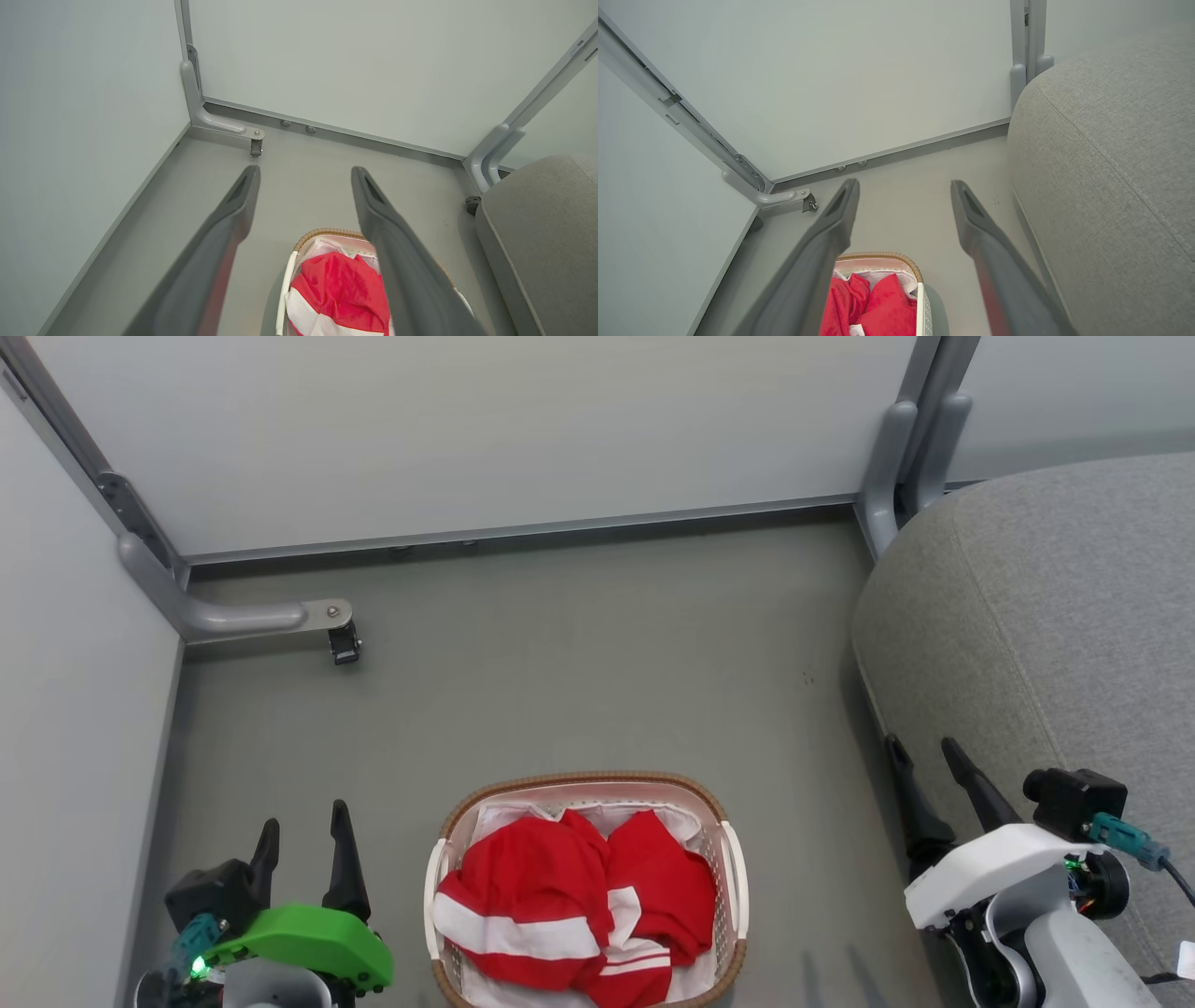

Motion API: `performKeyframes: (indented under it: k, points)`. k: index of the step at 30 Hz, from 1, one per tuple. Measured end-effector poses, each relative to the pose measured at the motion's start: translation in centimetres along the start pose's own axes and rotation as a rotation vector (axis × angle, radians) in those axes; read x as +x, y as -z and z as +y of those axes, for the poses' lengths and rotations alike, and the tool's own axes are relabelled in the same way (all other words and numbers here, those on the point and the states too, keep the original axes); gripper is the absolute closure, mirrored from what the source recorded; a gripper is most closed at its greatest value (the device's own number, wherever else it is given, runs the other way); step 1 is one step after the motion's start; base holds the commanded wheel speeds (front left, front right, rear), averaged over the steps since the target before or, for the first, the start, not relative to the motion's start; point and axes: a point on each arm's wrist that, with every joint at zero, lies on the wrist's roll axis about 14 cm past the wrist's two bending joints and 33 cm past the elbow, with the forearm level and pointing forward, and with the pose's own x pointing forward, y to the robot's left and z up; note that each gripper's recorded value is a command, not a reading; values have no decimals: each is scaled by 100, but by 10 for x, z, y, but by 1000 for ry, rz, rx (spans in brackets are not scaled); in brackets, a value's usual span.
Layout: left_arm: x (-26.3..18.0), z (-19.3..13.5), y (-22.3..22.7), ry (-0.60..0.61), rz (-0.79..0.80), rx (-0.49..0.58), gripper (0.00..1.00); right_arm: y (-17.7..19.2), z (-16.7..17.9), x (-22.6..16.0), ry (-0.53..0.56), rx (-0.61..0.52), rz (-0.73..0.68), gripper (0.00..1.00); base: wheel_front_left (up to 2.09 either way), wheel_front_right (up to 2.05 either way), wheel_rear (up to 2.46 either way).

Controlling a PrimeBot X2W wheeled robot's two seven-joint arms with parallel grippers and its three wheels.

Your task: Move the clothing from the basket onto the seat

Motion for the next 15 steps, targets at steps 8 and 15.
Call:
performKeyframes:
  k: [8, 15]
  points:
    - [1, -4, -7, 9, -39, 81, 0, -2, 0, 2, -4, -76, -15, 0, 0, 0, 0]
    - [0, -8, -15, 25, -75, 135, 0, -3, 3, 0, -15, -136, -23, 0, 0, 0, 0]
